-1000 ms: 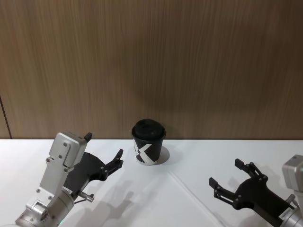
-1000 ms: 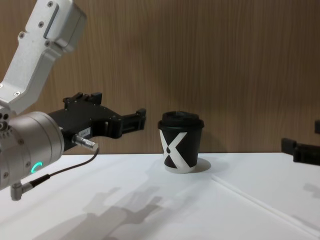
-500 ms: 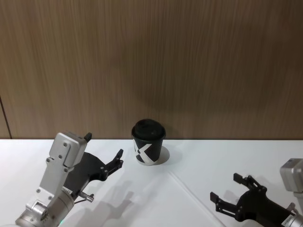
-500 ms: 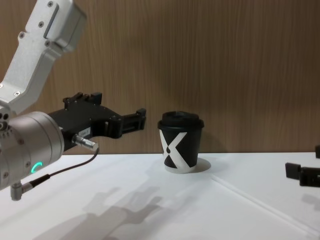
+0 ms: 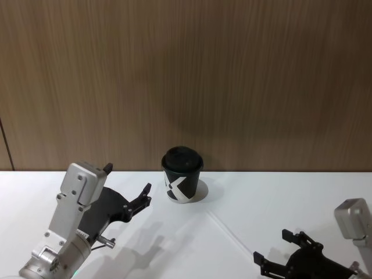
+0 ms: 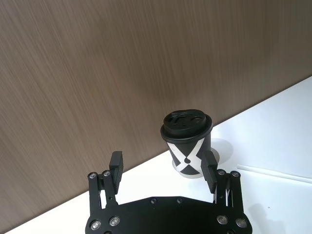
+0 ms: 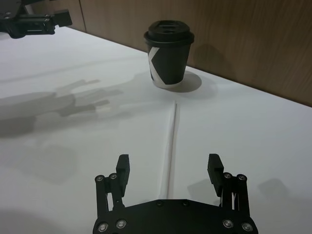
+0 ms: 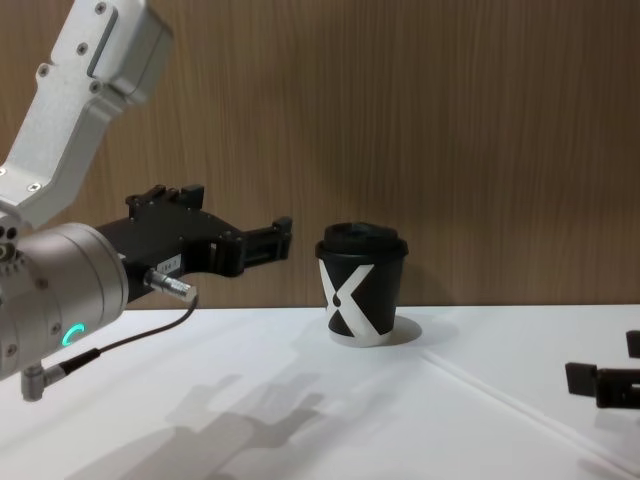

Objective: Pick up the straw with one hand, pass it to the other hand, and insert it into the cup.

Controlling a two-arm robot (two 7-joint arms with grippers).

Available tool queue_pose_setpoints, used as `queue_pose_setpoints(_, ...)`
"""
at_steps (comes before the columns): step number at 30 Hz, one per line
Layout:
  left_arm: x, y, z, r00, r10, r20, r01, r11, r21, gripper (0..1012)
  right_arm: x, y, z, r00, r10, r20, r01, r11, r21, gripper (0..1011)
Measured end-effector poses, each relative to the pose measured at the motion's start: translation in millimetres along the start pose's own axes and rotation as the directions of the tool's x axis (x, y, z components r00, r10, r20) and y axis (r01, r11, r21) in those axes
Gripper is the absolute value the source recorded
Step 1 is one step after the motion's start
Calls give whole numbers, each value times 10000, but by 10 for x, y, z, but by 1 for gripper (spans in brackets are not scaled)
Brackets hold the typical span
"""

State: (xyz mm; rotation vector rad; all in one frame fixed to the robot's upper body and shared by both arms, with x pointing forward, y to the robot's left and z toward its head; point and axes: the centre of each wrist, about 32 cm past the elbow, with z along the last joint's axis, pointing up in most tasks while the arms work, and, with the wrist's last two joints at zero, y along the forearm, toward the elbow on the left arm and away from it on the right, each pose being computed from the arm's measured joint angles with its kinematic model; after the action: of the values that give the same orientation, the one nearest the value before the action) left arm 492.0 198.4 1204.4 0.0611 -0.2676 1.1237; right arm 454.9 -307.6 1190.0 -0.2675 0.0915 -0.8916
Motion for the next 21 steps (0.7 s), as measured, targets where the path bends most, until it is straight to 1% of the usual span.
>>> queue_pose_setpoints(4, 0, 0, 0, 10000, 0, 0, 0, 10000, 0, 1003, -38, -15, 11, 10000, 56, 30, -55, 9998, -196, 1001)
queue_pose_setpoints(9, 0, 0, 0, 10000, 0, 0, 0, 10000, 0, 1003, -95, -21, 12, 9997, 137, 210, -129, 9991, -404, 1001)
queue_pose_setpoints(14, 0, 0, 0, 10000, 0, 1, 0, 10000, 0, 1002, -150, -11, -5, 9989, 195, 437, -170, 9983, -565, 1001)
queue_pose_setpoints(21, 0, 0, 0, 10000, 0, 0, 0, 10000, 0, 1003, -202, 12, -30, 9982, 240, 553, -200, 9972, -725, 1001)
